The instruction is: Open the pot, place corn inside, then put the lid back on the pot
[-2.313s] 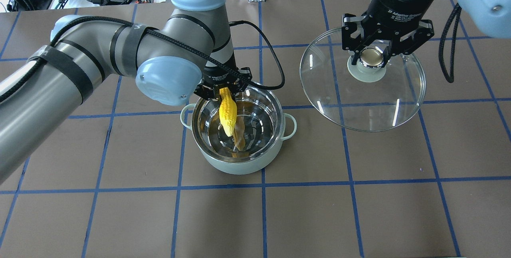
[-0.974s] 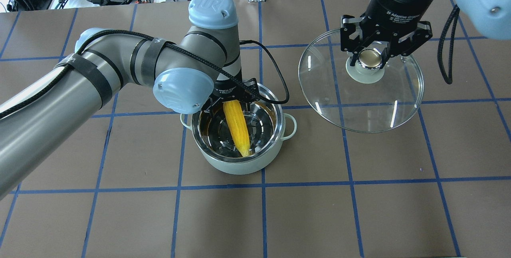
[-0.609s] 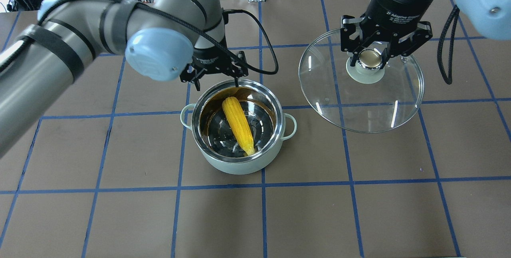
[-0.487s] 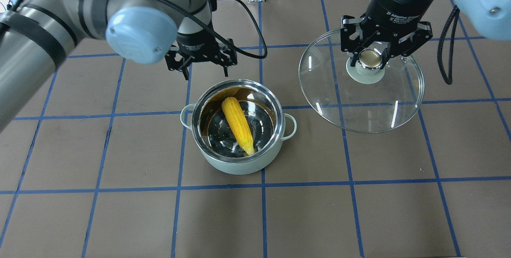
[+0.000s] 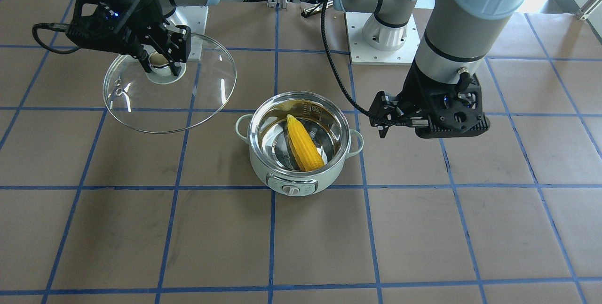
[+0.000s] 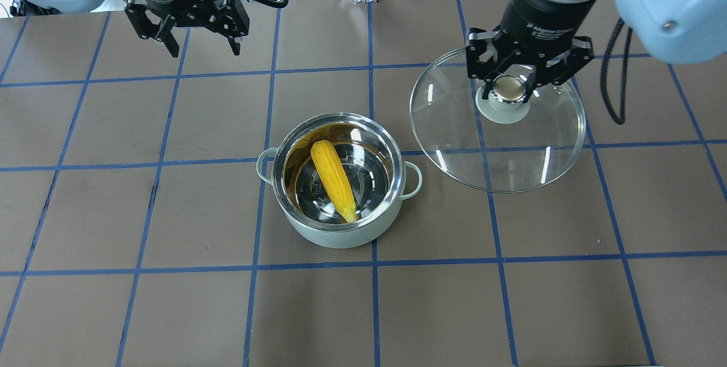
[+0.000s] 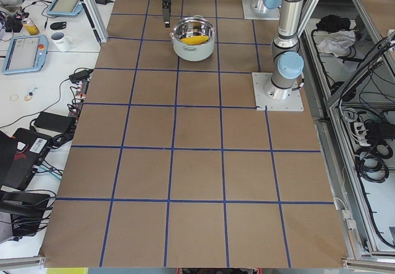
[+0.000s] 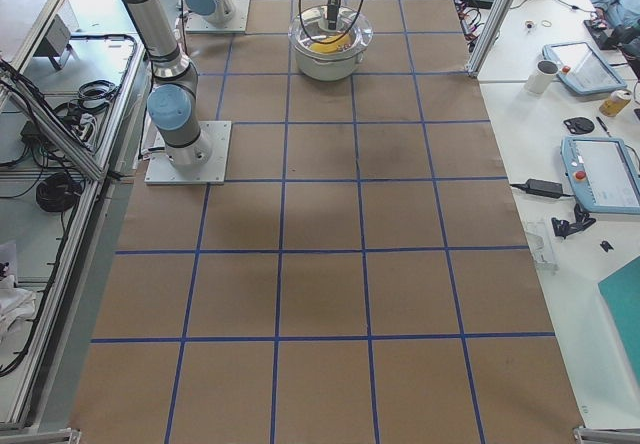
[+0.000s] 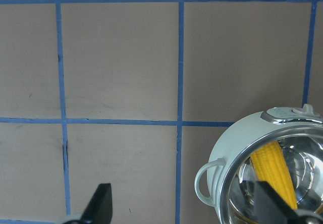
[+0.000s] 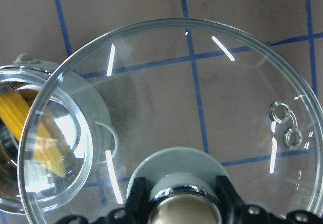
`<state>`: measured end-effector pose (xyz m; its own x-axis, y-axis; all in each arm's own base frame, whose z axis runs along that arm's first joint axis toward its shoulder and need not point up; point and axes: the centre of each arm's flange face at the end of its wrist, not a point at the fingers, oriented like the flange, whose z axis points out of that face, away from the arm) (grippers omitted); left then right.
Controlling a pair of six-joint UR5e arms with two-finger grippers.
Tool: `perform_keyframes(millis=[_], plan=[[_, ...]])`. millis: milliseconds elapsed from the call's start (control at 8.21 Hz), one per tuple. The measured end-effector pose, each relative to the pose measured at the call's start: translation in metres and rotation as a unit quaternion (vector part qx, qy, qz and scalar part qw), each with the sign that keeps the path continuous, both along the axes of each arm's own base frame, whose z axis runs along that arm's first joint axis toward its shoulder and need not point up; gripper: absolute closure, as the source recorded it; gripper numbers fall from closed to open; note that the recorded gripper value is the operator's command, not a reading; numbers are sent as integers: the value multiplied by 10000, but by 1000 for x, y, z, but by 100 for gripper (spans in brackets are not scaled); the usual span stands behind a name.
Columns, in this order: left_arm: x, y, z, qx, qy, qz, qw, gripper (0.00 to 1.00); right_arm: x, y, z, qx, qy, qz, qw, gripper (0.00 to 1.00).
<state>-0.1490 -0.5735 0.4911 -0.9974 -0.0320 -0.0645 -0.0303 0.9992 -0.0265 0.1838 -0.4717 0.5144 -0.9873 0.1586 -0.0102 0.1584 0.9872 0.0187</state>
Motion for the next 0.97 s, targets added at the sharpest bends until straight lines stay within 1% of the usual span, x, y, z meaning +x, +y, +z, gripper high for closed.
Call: perform_keyframes(millis=[122,243,487,609,974], plan=[[8,7,16,-89,-16,-26,10000,0,35,-3,-12,-52,-7,143,9999,77],[14,13,24,-135,-29,-14,9999,0,80,-6,-30,-125,-21,205,9997,77],[20,19,30,-168,-27,16,9999,0,167,-12,-78,-266,-46,134,9995,78],[20,20,30,-168,-10,21,9999,0,196,-12,-101,-259,-44,107,9996,78],[20,21,31,-157,1,50,9999,0,231,-11,-135,-213,-67,88,9997,78]])
